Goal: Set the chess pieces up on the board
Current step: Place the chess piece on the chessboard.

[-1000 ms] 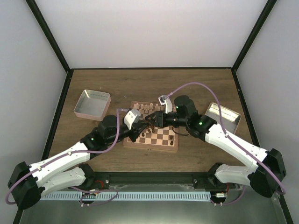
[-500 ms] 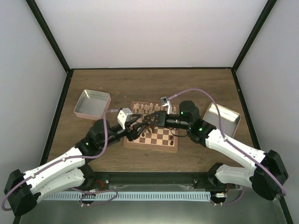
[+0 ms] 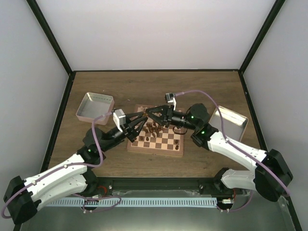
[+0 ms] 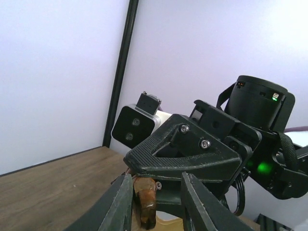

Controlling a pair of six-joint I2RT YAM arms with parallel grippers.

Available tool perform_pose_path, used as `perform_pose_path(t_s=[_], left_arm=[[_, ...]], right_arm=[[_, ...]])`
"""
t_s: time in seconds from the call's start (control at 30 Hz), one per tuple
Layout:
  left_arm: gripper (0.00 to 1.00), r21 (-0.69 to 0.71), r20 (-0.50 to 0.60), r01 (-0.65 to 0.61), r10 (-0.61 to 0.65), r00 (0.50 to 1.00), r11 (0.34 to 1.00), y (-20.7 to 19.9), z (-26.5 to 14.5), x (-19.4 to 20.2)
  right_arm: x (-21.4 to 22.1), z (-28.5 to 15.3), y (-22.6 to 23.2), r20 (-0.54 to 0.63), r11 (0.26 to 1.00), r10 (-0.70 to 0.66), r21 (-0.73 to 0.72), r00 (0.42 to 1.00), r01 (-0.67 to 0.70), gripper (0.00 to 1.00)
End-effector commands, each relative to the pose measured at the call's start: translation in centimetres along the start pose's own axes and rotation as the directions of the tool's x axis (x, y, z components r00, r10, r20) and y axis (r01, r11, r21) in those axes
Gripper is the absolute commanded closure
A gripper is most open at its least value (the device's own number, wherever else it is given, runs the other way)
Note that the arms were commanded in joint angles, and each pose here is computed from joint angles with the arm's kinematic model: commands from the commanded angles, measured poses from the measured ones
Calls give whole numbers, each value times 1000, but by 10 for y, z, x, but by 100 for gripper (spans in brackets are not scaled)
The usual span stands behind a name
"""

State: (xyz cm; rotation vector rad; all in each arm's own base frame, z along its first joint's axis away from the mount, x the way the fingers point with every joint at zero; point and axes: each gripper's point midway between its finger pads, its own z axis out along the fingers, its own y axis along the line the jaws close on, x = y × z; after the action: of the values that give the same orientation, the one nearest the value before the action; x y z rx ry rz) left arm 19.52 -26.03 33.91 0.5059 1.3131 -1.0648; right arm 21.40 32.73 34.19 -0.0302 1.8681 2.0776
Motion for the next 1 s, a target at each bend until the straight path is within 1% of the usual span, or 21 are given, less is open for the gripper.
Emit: perform_pose_path(t_s=[0.0,0.13,0.23,0.27,0.33,0.4,0.47,0.53,0.63,0.87,0.9,0.97], left_arm=[[72,43,63,-56,53,997,998,-8,2,-12],[77,49,78,-71,67,995,996,-9,1,-14],[77,47,71,-73,70,995,996,-8,2,-11],[76,48,71,-73,70,995,996,-8,2,-10],[69,50,68,-73,69,995,996,-8,3,-8],[65,48,63,-72,69,996,996,-7,3,-5],[65,47,58,-74,71,996,996,-6,4,-3],[66,48,59,-77,74,996,996,-6,4,-3],[69,47,69,-83,80,994,995,-7,2,-6],[66,40,96,-99,95,991,994,-7,2,-13],[67,38,98,-101,97,990,994,-7,1,-14],[73,36,95,-103,99,990,994,-6,2,-13]], right_arm=[[-3,5,28,-24,994,9,-105,1000,-11,85],[-4,4,25,-19,995,19,-100,1000,-21,85],[-5,4,24,-10,995,29,-98,1000,-30,86],[-6,3,24,-2,994,36,-103,999,-36,85],[-7,1,22,8,992,52,-117,999,-51,85],[-8,1,21,11,991,61,-118,998,-59,85],[-9,1,22,14,990,64,-125,998,-61,85],[-10,1,23,19,990,58,-130,998,-55,86],[-10,2,15,27,993,64,-99,998,-62,85],[-9,1,7,26,993,81,-82,996,-79,85],[-9,1,7,26,994,81,-82,996,-79,85],[-10,1,7,27,994,81,-81,996,-78,85]])
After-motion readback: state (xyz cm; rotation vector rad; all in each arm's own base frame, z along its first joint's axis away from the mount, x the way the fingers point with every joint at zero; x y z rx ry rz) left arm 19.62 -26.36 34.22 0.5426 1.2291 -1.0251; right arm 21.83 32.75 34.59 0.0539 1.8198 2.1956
